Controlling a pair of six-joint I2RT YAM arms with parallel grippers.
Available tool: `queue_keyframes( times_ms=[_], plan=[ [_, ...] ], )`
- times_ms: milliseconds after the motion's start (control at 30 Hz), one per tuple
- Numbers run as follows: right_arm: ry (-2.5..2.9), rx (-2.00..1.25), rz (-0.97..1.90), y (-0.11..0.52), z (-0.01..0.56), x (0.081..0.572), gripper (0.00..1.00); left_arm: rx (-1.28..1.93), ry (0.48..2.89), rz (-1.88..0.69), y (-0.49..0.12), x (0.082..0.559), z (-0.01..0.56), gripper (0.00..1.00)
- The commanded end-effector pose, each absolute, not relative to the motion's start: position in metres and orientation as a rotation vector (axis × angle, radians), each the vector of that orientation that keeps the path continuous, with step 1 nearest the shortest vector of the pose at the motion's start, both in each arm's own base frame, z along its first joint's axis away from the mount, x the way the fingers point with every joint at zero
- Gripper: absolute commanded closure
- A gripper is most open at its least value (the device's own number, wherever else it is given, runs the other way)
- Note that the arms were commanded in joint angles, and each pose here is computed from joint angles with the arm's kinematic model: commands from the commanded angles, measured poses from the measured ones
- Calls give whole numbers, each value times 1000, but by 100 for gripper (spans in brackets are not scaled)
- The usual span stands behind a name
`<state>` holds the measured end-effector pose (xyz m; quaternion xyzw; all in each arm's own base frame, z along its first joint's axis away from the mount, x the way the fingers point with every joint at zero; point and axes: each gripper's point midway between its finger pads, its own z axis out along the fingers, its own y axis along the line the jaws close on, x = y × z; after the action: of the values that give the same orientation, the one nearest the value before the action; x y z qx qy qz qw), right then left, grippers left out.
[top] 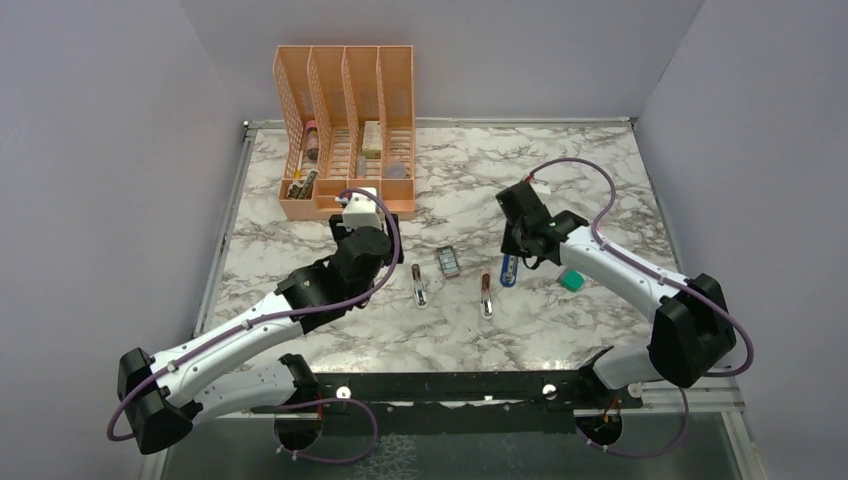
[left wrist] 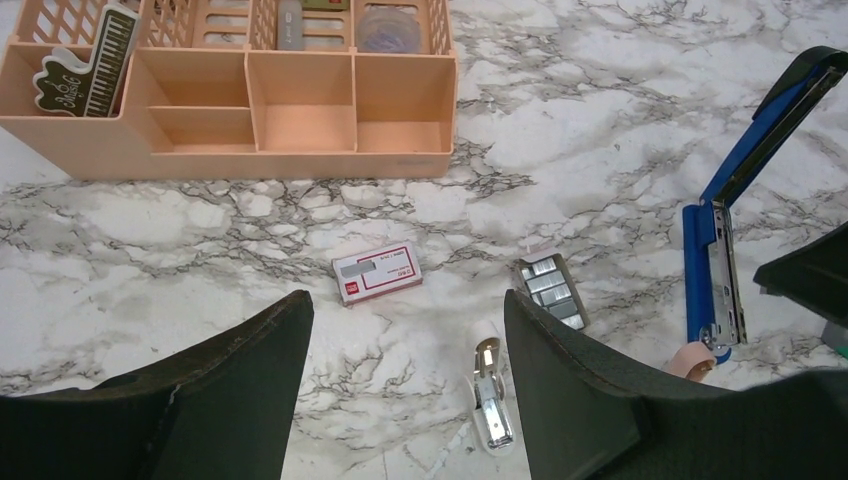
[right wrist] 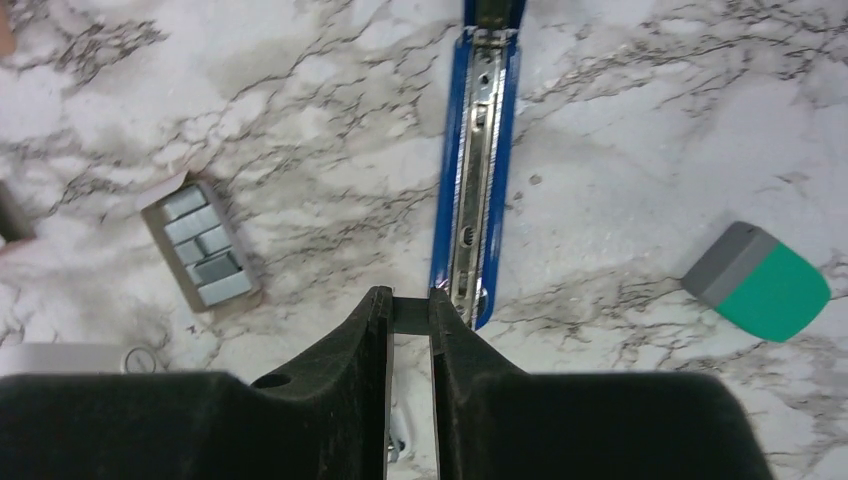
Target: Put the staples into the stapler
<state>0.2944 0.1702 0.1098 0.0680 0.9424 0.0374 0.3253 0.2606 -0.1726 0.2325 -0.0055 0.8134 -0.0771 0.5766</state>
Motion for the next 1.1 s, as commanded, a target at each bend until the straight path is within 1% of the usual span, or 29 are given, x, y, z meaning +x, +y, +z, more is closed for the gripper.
queue_keyframes(
  times_ms=[0,400,1067],
  plan=[
    [2476,228,77,153,101,304,79,4,1897,-221,-181,264,240,29],
    [2472,322,53,147,70,330,79,15,1923,-221,-183,265,227,29],
    [2473,335,-71,127,54,331,79,19,1946,-222,-186,271,219,29]
  ],
)
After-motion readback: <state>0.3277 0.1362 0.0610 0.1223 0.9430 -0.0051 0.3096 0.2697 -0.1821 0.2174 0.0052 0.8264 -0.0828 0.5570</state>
